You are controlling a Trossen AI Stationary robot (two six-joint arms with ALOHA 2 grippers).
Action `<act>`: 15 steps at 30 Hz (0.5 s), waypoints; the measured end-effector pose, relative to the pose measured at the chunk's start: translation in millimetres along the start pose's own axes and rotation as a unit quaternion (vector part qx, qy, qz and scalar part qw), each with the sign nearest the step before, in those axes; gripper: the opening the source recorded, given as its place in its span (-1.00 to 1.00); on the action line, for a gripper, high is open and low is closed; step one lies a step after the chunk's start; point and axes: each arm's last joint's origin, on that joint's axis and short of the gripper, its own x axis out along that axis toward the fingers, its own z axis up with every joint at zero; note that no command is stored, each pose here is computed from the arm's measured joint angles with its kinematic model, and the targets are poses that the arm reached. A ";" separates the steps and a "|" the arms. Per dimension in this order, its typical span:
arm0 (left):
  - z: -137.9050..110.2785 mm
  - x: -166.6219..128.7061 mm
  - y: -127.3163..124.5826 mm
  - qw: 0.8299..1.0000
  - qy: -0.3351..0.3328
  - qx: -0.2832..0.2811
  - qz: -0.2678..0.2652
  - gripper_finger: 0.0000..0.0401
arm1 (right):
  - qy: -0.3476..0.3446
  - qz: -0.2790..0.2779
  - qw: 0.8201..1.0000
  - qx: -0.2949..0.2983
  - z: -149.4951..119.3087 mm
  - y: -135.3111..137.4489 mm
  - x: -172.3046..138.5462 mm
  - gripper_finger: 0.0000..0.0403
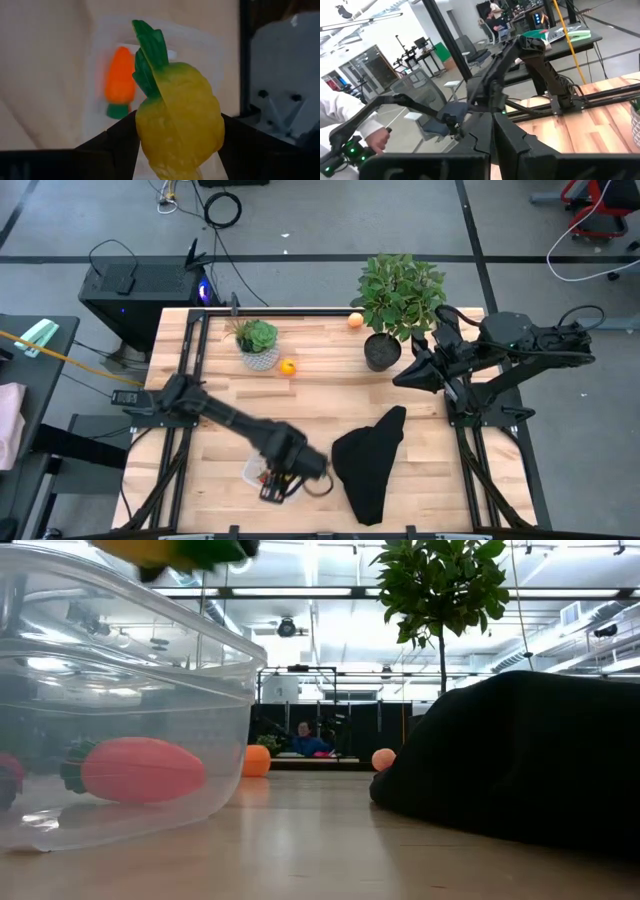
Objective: Pick and placing Produce into tupperware
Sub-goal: Put the pineapple into the transparent bin
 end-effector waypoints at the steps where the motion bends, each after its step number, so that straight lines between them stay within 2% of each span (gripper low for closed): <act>1: -1.4 1.5 -6.6 1.000 -0.001 0.009 0.006 0.17 | 0.000 0.000 1.000 0.000 0.0 0.1 0.0 -0.89; 4: -6.7 5.5 -23.8 0.999 0.000 0.048 0.026 0.21 | 0.001 0.002 1.000 0.000 -0.1 0.2 0.0 -0.89; 8: -10.4 8.0 -34.4 0.993 -0.006 0.093 0.067 0.20 | 0.002 0.006 1.000 0.008 -0.1 0.4 -0.1 -0.89; 11: -9.3 8.8 -31.1 0.989 -0.010 0.111 0.093 0.17 | 0.003 0.007 1.000 0.008 -0.1 0.5 -0.1 -0.89; 15: -11.4 23.8 -17.2 0.990 0.019 0.102 0.096 0.18 | 0.004 0.009 1.000 0.011 -0.2 0.6 -0.1 -0.89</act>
